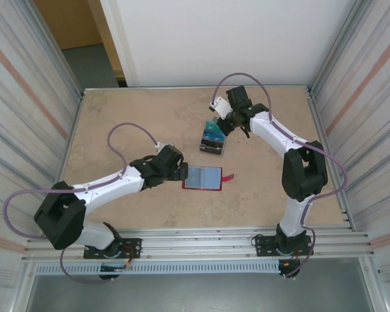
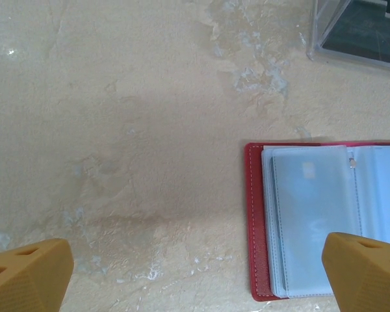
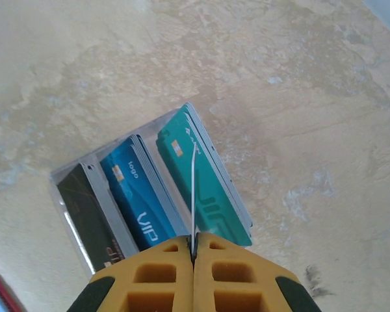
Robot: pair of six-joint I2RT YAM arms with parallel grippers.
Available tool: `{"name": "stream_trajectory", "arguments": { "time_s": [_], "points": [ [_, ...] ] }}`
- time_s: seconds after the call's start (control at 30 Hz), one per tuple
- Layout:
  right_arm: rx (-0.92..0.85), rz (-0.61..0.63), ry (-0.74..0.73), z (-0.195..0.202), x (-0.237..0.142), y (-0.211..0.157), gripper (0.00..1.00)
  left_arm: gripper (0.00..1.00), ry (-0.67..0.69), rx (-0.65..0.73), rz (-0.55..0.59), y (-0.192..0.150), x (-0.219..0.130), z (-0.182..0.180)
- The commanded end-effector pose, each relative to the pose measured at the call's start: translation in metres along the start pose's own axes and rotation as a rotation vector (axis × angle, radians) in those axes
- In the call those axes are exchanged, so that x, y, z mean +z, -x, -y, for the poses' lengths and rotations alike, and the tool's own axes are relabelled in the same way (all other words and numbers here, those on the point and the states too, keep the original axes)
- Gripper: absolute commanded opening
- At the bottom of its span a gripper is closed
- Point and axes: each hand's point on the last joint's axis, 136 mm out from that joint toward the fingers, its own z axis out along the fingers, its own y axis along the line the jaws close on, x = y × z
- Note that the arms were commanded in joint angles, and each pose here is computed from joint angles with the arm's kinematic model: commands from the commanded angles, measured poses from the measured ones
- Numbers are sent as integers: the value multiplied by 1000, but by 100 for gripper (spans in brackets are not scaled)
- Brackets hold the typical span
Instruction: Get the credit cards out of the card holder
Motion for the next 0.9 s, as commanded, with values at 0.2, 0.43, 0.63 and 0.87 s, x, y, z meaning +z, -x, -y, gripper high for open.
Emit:
{"name": "stream_trajectory", "arguments": {
  "time_s": [0.2, 0.43, 0.63, 0.87],
  "points": [
    [-182, -14, 12, 12, 20, 8, 0, 99, 44, -34, 19, 3, -4, -15],
    [-198, -35, 42, 10, 33, 6, 0, 99, 38, -41, 17, 5, -2, -16],
    [-214, -61, 52, 9, 41, -1, 0, 99, 41, -43, 15, 6, -1, -18],
    [-221, -68, 102, -1, 44, -6, 0, 99, 37, -41, 9, 6, 1, -16]
  ]
}}
